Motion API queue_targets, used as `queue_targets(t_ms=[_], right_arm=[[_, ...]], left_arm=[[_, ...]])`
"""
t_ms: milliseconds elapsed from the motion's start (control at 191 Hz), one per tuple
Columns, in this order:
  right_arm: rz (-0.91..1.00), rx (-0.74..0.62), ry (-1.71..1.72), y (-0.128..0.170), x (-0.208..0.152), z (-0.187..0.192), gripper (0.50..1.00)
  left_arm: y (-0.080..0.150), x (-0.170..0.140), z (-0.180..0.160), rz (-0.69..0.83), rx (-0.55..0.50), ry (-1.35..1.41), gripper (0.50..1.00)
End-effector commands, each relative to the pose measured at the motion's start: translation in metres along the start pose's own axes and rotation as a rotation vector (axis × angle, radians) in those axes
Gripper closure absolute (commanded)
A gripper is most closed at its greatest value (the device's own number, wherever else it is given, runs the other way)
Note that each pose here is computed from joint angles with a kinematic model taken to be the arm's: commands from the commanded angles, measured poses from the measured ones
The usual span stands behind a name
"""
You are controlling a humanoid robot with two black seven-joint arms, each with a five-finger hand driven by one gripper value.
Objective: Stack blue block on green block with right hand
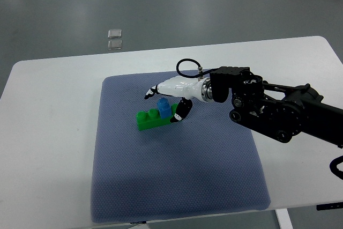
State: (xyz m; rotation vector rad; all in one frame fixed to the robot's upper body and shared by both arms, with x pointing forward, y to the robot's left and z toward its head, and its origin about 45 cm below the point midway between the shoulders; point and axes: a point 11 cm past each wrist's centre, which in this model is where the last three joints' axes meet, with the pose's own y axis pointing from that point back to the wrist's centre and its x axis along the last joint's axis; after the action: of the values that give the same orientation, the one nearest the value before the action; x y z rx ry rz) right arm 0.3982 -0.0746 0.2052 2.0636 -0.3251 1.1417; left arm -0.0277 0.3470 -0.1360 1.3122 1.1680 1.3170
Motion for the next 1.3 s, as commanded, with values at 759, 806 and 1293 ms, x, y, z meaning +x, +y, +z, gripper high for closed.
queue_targets(t_ms=[759, 806, 1293], right_arm=[[0.384, -0.010, -0.247, 0.058, 0.138, 0.036, 0.587], [0.445, -0.007, -0.328, 0.062, 0.144, 0.044, 0.587], [0.848, -0.058, -1.358, 0.067, 0.113, 0.120, 0.587]], left_arm=[[0.000, 0.000, 0.000, 0.000, 0.000, 0.000, 0.500], [0.000, 0.000, 0.000, 0.000, 0.000, 0.000, 0.500], [0.000, 0.000, 0.000, 0.000, 0.000, 0.000, 0.500]])
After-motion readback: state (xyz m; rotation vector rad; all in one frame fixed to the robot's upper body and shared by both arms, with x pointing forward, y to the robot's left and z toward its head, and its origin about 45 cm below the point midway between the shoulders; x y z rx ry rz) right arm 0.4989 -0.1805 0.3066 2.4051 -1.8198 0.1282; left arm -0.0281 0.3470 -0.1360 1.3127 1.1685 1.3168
